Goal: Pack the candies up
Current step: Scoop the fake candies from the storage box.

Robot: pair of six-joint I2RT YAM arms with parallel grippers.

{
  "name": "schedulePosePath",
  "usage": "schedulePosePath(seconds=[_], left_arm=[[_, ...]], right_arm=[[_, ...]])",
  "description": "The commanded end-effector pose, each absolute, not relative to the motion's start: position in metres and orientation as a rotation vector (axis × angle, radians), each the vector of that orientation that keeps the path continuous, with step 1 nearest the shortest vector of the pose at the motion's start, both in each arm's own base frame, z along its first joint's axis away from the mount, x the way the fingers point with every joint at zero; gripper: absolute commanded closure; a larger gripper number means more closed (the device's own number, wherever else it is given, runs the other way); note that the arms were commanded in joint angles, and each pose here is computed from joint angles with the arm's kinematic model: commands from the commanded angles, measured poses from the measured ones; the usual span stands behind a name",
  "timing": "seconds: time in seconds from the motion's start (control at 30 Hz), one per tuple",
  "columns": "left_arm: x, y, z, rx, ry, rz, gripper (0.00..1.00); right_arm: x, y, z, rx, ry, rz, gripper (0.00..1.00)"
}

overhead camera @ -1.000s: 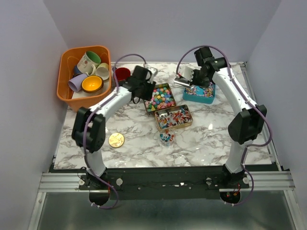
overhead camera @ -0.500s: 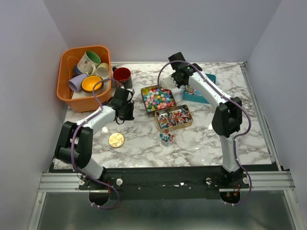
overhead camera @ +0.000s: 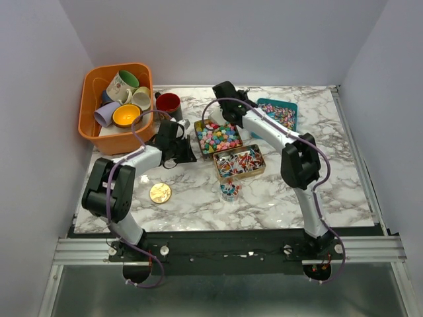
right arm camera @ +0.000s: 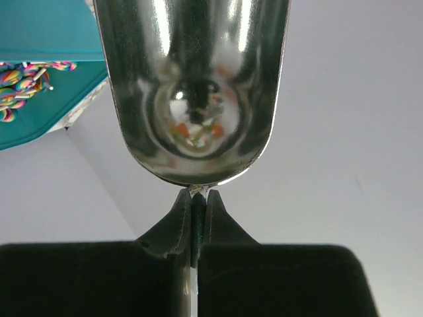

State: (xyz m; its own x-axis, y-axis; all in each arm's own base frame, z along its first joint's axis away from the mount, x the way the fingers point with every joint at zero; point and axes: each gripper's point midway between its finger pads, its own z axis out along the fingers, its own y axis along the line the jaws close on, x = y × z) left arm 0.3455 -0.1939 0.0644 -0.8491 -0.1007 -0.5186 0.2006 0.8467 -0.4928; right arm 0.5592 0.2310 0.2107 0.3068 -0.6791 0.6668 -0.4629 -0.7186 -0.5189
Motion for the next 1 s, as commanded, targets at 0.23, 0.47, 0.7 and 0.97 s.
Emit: schedulePosePath(seconds=[0.23,0.47,0.7,0.97], left_arm=[[0.352,-0.233,0.066,0.087,2.481,-1.064,1.00],[0.348,-0.240,0.057,0.061,2.501,-1.143,1.00],[0.349,-0.246,0.053,0.050,2.498,-1.194,1.00],[0.353,-0.249,0.050,0.037,2.499,-1.231,1.00]], right_arm=[[0.554,0.236,0.195,-2.624,0.654,-1.666,0.99],[0.555,0.237,0.184,-2.638,0.608,-1.709,0.99],[0.525,0.234,0.159,-2.741,0.516,-1.620,0.99],[0.476,0.238,0.138,-2.822,0.609,-1.399,0.99]])
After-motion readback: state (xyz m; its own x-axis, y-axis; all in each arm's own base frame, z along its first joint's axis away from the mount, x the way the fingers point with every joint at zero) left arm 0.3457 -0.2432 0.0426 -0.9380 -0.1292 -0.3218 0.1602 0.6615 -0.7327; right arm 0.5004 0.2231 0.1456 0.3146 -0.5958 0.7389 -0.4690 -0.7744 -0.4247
